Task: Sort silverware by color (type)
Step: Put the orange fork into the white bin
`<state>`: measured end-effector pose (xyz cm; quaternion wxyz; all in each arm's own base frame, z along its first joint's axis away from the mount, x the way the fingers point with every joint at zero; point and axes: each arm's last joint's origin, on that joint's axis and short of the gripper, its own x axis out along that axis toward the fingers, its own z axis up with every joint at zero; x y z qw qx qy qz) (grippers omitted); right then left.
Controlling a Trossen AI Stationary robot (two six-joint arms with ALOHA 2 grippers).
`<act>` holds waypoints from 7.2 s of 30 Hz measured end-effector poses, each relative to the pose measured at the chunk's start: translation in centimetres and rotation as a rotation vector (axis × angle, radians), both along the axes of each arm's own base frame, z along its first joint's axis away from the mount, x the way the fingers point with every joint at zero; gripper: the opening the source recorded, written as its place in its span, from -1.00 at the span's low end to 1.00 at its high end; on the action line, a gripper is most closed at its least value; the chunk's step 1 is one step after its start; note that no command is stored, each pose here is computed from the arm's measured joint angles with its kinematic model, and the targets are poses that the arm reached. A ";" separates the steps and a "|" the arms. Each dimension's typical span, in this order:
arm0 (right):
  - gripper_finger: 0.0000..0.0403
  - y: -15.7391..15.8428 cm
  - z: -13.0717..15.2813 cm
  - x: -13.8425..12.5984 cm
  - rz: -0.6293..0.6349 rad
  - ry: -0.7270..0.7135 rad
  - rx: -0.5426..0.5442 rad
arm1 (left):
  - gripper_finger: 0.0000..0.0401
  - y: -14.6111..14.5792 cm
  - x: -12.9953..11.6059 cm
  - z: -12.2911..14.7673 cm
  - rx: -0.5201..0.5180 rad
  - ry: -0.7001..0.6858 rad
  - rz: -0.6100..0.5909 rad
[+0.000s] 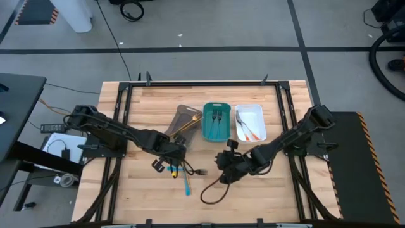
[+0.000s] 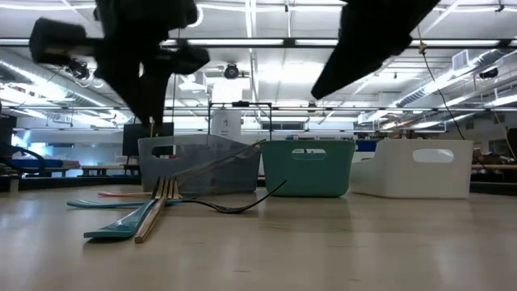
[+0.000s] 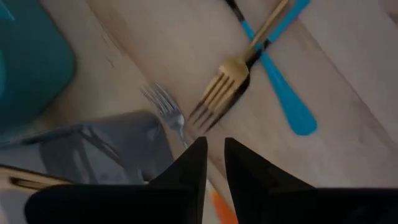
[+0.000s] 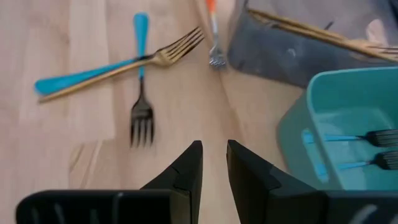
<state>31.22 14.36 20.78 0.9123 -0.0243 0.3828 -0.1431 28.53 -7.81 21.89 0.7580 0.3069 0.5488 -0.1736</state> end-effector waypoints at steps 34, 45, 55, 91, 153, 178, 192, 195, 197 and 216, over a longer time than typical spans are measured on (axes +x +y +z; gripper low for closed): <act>-0.60 -3.5 -3.0 0.9 -0.088 -0.321 -0.087 | -0.68 4.8 -5.6 -5.7 -0.197 -0.299 0.444; -0.60 -3.1 -3.3 0.6 -0.064 -0.294 -0.110 | -0.60 5.6 -5.2 -5.6 -0.316 -0.305 0.550; -0.60 -3.1 -3.3 0.6 -0.066 -0.299 -0.107 | -0.18 4.9 -4.3 -8.1 -0.323 -0.227 0.582; -0.60 -3.2 3.3 -3.6 -0.135 -0.401 -0.088 | -0.25 5.9 -3.9 -8.9 -0.277 -0.213 0.575; -0.60 -3.6 2.2 -5.4 -0.281 -0.316 0.028 | -0.92 5.8 1.1 -3.1 -0.200 -0.212 0.519; -0.61 -2.2 2.2 -9.4 -0.376 -0.217 0.264 | -0.91 6.1 4.6 2.9 -0.263 -0.472 0.342; -0.61 -0.2 2.4 -10.7 -0.364 -0.293 0.278 | -0.91 8.2 6.2 4.9 -0.087 -0.726 0.122; -0.61 0.0 2.4 -10.9 -0.366 -0.310 0.277 | -0.91 8.4 6.4 5.2 -0.046 -0.762 0.079; -0.61 0.1 2.5 -11.0 -0.369 -0.321 0.276 | -0.91 8.4 6.5 5.5 -0.025 -0.789 0.056; -0.61 0.3 2.5 -11.0 -0.373 -0.356 0.245 | -0.91 8.3 6.9 6.6 0.180 -0.884 -0.147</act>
